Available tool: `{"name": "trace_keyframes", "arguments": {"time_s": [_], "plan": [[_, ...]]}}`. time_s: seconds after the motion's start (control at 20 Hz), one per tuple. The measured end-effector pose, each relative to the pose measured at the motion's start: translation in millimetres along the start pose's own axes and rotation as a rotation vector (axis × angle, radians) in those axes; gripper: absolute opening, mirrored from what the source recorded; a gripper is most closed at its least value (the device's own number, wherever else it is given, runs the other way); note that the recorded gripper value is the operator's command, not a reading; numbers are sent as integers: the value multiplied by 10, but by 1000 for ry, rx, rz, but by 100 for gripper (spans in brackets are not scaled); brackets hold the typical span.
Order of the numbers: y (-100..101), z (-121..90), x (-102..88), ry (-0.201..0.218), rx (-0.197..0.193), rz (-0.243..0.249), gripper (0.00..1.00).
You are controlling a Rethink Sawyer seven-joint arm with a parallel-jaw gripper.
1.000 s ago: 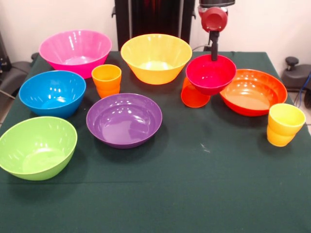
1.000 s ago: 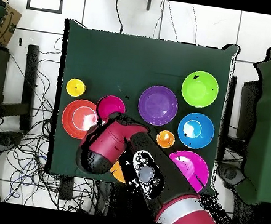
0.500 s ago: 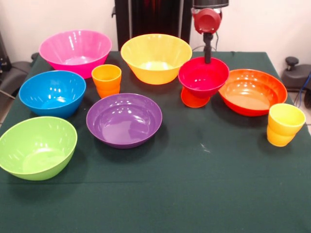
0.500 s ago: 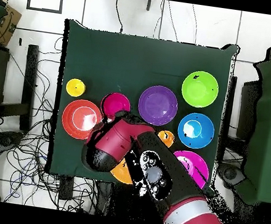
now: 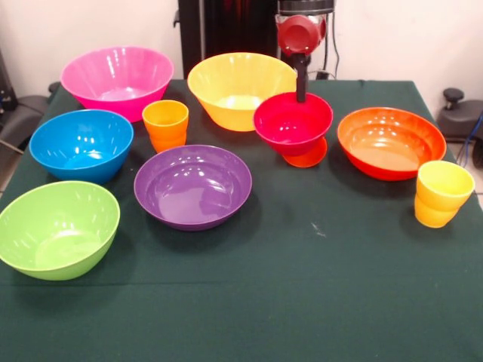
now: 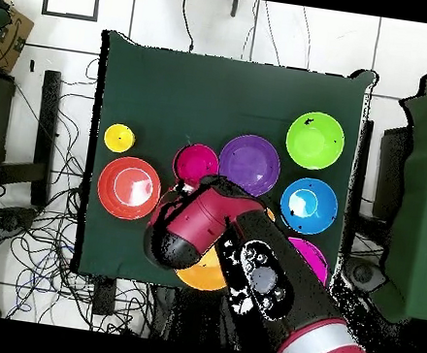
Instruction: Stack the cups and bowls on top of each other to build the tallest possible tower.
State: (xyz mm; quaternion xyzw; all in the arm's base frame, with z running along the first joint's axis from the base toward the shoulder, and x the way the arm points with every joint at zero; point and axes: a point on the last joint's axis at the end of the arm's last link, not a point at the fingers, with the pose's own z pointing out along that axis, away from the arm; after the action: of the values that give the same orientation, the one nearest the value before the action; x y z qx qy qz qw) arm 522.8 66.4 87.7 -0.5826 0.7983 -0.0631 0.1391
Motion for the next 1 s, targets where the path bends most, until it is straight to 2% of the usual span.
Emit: {"name": "trace_keyframes", "arguments": {"time_s": [0.4, 0.65, 0.75, 1.0], "plan": [[7, 138, -72, -22, 9, -46, 0], [83, 281, -200, -43, 17, -103, 0], [148, 366, -276, -49, 21, -146, 0], [191, 429, -302, -53, 27, -178, 0]]}}
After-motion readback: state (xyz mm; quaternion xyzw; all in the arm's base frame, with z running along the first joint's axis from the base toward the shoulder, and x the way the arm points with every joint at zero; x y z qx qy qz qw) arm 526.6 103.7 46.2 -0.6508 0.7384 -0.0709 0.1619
